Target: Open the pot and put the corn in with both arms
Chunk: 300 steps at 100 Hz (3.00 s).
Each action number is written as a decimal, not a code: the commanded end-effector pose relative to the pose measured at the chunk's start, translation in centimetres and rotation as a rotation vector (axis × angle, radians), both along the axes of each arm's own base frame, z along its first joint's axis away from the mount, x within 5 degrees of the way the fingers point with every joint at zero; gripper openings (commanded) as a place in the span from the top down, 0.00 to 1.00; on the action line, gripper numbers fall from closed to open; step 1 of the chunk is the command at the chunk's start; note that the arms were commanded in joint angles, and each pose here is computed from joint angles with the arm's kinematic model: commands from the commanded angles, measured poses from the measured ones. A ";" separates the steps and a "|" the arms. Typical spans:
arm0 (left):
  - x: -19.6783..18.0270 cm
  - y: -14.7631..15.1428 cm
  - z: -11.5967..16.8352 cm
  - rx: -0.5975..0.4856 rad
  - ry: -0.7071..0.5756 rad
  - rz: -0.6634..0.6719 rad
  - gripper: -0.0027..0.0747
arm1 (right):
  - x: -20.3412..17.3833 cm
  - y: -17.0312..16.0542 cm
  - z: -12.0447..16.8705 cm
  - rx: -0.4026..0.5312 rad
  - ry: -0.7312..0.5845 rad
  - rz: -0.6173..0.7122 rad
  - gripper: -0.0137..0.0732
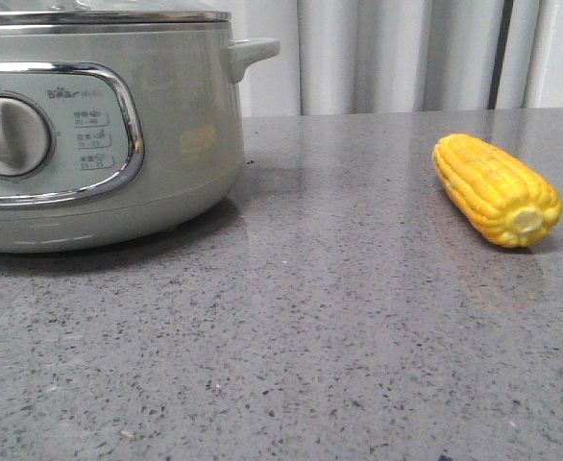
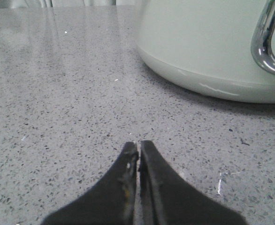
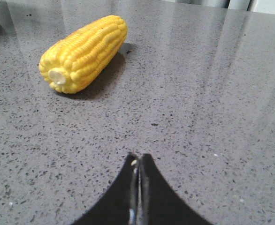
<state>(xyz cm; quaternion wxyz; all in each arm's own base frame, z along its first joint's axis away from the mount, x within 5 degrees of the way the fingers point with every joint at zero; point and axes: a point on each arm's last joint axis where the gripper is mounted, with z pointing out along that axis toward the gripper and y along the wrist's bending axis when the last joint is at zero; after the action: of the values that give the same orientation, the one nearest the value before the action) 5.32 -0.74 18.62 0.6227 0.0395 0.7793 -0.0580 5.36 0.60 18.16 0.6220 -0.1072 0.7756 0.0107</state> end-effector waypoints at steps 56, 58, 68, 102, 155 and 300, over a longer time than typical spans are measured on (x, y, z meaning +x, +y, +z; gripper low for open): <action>0.0 0.0 -0.2 -0.020 -0.058 0.001 0.99 | 0.0 0.1 -0.1 -0.001 -0.053 0.007 0.93; 0.0 0.0 -0.2 -0.020 -0.058 0.001 0.99 | 0.0 0.1 -0.1 -0.001 -0.053 0.007 0.93; 0.0 0.0 -0.2 -0.020 -0.058 0.001 0.99 | 0.0 0.1 -0.1 -0.001 -0.053 0.007 0.93; 0.0 0.0 -0.2 -0.014 -0.059 0.002 0.99 | 0.0 0.1 0.0 0.000 -0.059 0.008 0.93; 0.0 -0.8 1.5 -0.915 -0.068 0.007 0.99 | -0.1 0.3 3.5 0.563 -0.332 0.023 0.93; 14.0 -7.7 19.8 -0.178 -0.250 -0.216 0.12 | 3.3 1.5 15.7 0.251 -0.028 0.035 0.24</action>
<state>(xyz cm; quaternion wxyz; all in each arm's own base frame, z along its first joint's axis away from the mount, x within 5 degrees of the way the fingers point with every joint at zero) 18.05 -7.74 36.46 0.6442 0.0997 0.7353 -0.1855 8.35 2.15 32.08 0.6003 -0.0384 0.7893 0.1231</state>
